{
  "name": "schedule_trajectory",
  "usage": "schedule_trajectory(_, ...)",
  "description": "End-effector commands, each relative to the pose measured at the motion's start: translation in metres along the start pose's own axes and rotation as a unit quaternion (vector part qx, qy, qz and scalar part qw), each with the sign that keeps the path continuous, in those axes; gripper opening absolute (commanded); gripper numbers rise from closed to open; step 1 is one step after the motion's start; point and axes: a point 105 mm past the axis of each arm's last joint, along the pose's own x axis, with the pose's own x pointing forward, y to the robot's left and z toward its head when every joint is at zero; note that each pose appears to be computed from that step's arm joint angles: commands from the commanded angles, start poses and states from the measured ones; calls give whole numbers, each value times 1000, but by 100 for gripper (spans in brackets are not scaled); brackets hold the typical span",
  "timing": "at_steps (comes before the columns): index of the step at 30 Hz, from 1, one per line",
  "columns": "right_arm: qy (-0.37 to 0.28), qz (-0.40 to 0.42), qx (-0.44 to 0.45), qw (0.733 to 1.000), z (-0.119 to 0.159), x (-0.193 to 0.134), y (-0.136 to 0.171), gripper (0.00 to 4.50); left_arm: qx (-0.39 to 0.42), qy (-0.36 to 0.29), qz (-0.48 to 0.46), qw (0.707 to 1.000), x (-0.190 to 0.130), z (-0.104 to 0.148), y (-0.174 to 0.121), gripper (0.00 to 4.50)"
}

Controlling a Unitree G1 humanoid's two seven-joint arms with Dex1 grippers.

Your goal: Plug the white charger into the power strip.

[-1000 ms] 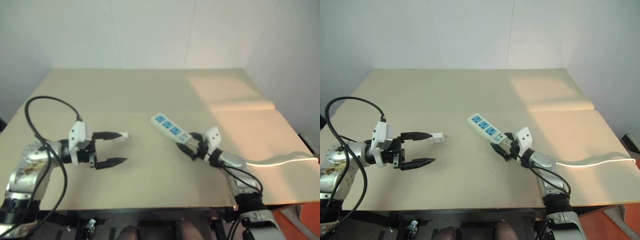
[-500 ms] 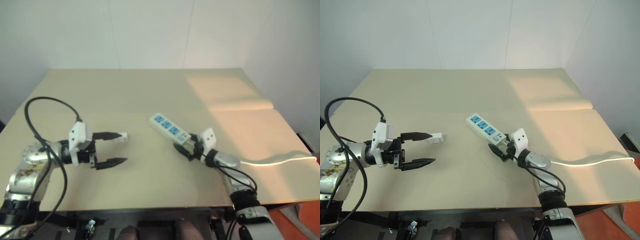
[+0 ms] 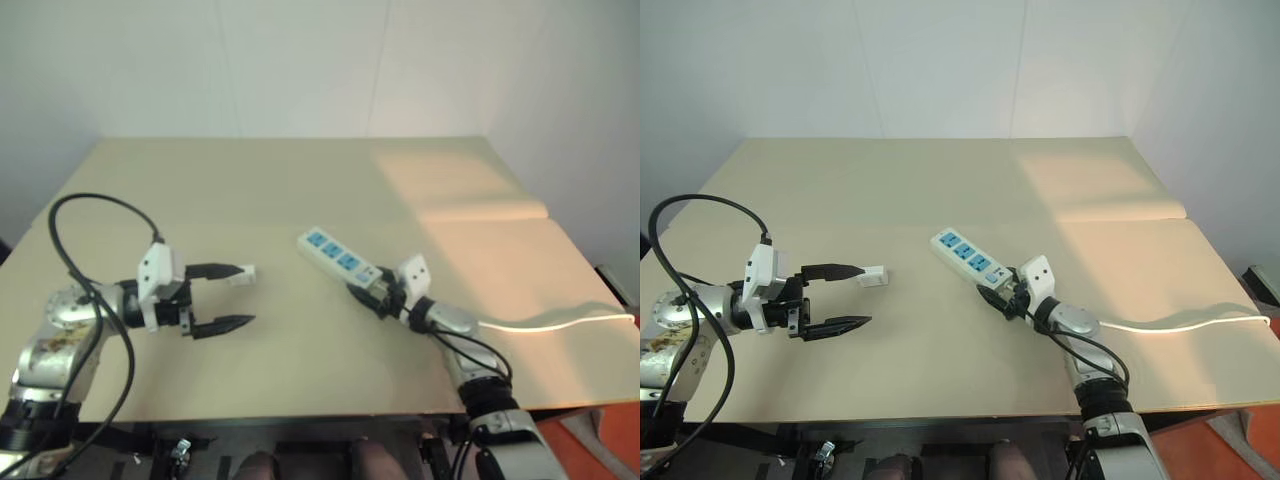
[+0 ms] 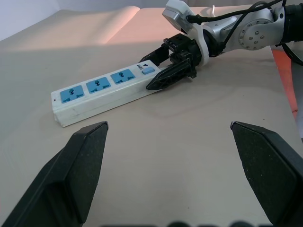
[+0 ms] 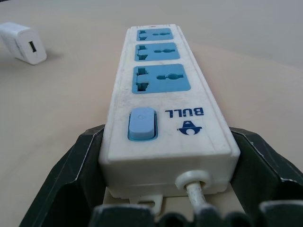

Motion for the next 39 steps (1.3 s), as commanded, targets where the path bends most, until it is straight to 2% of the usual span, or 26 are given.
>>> schedule_trajectory(1,-8,-14,-27,1000,9,-25,-23,342,25,-10,5,1000,-4,11,1,450)
schedule_trajectory(6,16,54,-58,997,15,-71,-33,342,28,-9,8,1000,-5,11,3,450)
schedule_trajectory(9,16,106,-48,993,22,-98,-32,342,30,-9,10,999,-5,11,6,450)
schedule_trajectory(15,13,251,-28,968,29,-128,0,342,36,-17,7,999,-4,17,13,450)
schedule_trajectory(21,-2,312,-60,948,26,-101,27,342,36,-5,29,999,2,26,30,450)
schedule_trajectory(27,-4,368,-93,925,20,-59,52,342,109,26,45,993,13,48,48,450)
schedule_trajectory(30,-8,383,-118,916,16,-45,59,342,118,49,52,990,18,55,59,450)
schedule_trajectory(35,-7,409,-143,901,15,-26,66,342,112,142,26,983,21,51,76,450)
schedule_trajectory(39,6,414,-139,899,9,-11,67,342,100,221,-24,970,26,42,86,450)
